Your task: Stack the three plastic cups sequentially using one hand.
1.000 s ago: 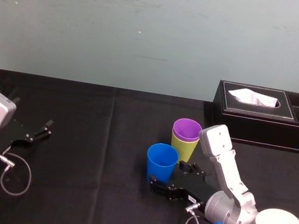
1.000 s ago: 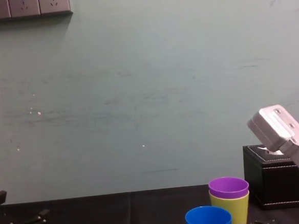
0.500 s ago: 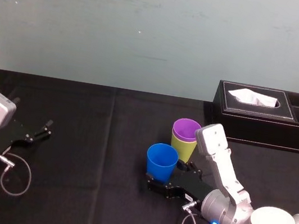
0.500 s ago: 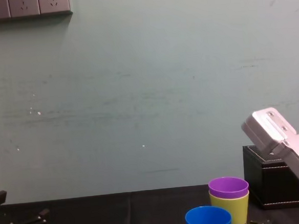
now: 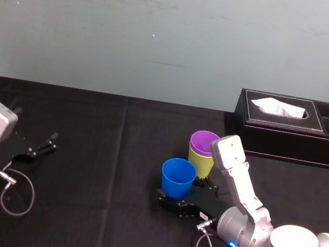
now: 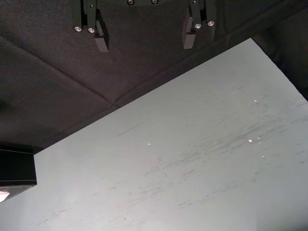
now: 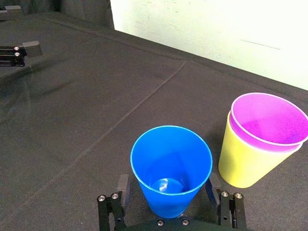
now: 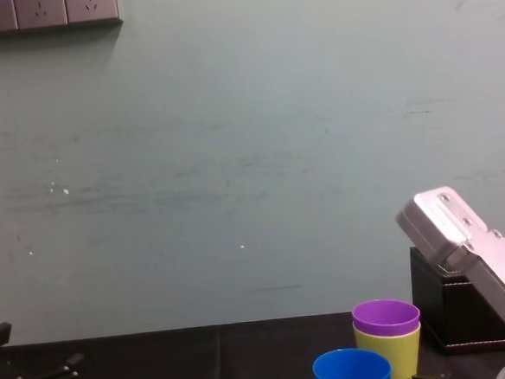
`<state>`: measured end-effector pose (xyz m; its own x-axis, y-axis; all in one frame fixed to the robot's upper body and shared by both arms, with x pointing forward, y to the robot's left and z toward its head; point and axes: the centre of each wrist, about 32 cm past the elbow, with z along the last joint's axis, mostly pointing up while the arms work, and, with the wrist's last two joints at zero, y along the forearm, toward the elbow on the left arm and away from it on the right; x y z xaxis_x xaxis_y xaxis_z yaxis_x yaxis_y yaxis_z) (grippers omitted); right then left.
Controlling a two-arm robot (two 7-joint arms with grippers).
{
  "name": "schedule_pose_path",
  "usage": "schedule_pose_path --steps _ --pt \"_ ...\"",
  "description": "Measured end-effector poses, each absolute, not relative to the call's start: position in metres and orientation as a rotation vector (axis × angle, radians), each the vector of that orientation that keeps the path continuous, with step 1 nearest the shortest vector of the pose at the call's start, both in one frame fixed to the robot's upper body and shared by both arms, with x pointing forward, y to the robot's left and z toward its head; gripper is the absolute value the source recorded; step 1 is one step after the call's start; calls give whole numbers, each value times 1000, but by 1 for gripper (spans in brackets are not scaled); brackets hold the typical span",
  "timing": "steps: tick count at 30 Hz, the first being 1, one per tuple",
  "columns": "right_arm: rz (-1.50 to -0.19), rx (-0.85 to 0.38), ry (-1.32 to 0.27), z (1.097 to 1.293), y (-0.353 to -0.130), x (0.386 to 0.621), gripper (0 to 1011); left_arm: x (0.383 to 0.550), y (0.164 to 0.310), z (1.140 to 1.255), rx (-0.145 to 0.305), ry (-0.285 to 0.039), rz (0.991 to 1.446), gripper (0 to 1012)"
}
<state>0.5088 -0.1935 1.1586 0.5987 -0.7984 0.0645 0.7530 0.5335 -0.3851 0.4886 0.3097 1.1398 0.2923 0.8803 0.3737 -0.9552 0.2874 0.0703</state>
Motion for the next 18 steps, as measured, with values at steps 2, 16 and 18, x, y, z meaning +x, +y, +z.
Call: schedule_pose_path --steps 2,16,18 --pt "-927 -397 125 1158 -193 509 1002 489 310 1140 304 -285 1248 1000" --pt "-927 -393 125 1154 -191 512 1002 489 310 1140 305 -285 1248 1000" --pt "-926 -390 125 1153 -191 513 1002 489 310 1140 304 -285 1248 1000"
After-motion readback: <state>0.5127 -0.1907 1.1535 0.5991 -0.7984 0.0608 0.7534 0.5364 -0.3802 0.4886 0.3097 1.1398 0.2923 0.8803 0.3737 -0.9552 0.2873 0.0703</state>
